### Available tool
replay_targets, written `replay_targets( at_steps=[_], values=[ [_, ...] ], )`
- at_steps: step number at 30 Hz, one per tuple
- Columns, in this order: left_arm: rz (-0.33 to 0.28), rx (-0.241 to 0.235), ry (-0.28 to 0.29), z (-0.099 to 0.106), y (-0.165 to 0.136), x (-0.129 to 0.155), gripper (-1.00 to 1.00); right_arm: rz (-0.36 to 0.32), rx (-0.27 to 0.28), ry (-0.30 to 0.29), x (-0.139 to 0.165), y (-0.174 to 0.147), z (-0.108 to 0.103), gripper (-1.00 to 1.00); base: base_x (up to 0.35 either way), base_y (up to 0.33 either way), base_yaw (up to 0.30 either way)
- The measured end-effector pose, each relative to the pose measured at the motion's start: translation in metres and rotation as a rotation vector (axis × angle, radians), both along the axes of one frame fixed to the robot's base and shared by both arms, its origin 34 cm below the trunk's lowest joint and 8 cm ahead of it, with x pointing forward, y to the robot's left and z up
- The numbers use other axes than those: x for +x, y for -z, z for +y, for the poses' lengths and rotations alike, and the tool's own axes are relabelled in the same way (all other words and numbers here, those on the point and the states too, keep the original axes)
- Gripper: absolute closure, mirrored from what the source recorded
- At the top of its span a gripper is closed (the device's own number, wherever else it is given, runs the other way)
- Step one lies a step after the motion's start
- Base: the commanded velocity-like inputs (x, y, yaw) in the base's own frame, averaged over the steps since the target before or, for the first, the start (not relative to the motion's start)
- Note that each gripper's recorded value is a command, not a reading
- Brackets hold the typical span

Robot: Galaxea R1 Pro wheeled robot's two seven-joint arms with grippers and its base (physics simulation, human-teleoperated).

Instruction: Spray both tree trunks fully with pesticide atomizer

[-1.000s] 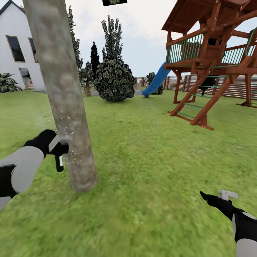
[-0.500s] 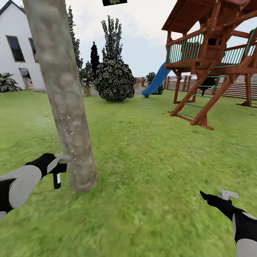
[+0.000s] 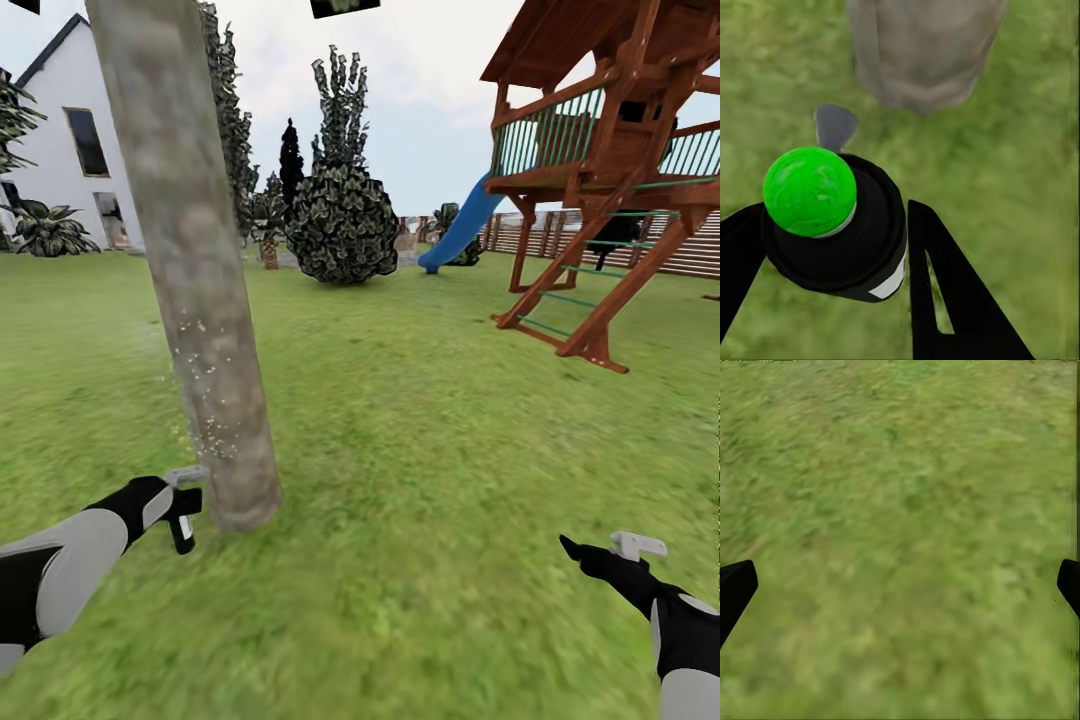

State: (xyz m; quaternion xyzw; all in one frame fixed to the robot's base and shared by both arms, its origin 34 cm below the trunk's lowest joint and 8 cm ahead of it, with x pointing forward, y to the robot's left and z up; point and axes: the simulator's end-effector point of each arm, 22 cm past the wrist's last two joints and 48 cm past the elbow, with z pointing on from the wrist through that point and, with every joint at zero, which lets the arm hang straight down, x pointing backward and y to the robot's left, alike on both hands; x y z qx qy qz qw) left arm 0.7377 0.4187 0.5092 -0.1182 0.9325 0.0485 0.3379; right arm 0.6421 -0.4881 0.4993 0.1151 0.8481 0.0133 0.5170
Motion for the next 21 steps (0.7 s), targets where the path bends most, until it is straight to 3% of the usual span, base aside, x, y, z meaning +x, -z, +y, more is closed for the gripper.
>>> replay_targets(
  at_steps=[10,21],
  values=[
    [-0.009,-0.019,-0.016,0.0004,-0.0002,0.0004,1.00,0.003,0.002,0.000,-0.0001,0.0009,0.0009,-1.00,0.072,-0.317,0.233],
    [-0.009,-0.021,-0.014,-0.0020,0.0000,0.0008,1.00,0.000,-0.003,-0.001,0.0001,0.0000,-0.0001,-1.00,0.000,-0.329,0.016]
  ],
)
